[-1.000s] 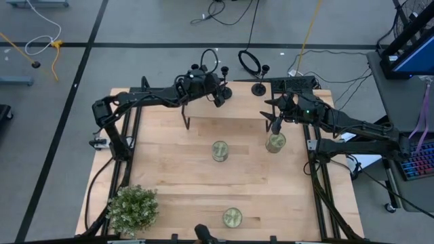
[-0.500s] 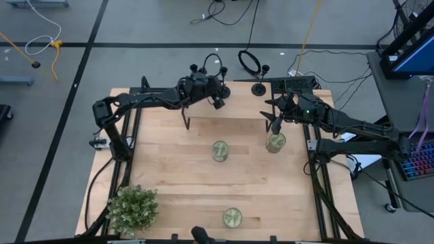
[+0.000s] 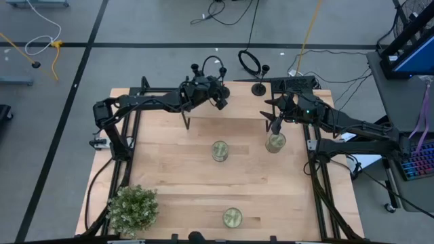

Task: Pick & Place candle stick holders
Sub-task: Put the black candle holder on the shelf

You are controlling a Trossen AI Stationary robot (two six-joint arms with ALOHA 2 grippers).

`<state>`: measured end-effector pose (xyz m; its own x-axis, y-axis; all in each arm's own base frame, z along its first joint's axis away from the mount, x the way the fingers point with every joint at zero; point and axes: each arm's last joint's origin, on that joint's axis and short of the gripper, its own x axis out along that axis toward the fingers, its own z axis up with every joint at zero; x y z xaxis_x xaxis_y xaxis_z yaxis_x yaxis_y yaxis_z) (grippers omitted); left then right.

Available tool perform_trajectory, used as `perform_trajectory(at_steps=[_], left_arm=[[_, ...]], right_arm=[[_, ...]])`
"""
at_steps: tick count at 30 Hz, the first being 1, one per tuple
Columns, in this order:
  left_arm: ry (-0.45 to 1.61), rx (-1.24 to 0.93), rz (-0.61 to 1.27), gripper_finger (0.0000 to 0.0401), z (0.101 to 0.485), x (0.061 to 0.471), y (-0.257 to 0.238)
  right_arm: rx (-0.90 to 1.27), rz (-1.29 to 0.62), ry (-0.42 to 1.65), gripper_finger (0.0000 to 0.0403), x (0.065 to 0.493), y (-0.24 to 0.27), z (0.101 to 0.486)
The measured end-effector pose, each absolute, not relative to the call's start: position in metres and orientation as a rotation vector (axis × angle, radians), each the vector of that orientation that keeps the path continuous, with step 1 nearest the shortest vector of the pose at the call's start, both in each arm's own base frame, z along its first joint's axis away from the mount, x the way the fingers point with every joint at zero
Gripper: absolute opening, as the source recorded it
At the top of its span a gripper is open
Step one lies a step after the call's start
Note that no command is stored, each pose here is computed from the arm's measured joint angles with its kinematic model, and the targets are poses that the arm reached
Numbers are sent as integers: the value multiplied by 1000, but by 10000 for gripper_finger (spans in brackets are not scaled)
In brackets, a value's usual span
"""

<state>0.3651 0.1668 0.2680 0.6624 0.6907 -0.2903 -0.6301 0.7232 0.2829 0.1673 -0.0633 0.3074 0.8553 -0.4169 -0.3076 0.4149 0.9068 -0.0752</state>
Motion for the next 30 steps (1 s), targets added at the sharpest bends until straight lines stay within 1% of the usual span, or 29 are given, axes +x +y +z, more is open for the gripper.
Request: perform_trajectory(at_steps=[2, 16, 20, 25, 30], left_arm=[[404, 165, 778, 81, 267, 365, 165], [387, 36, 787, 81, 264, 371, 146], [387, 30, 792, 81, 263, 371, 148], [355, -51, 807, 81, 263, 368, 156], [325, -149, 744, 81, 259, 369, 163]], right_arm=[[-6, -437, 325, 228, 167, -63, 307], [-5, -437, 325, 228, 167, -63, 307], [13, -440, 321, 228, 167, -63, 307], [27, -440, 318, 228, 167, -63, 307], [28, -440, 318, 228, 167, -63, 307]])
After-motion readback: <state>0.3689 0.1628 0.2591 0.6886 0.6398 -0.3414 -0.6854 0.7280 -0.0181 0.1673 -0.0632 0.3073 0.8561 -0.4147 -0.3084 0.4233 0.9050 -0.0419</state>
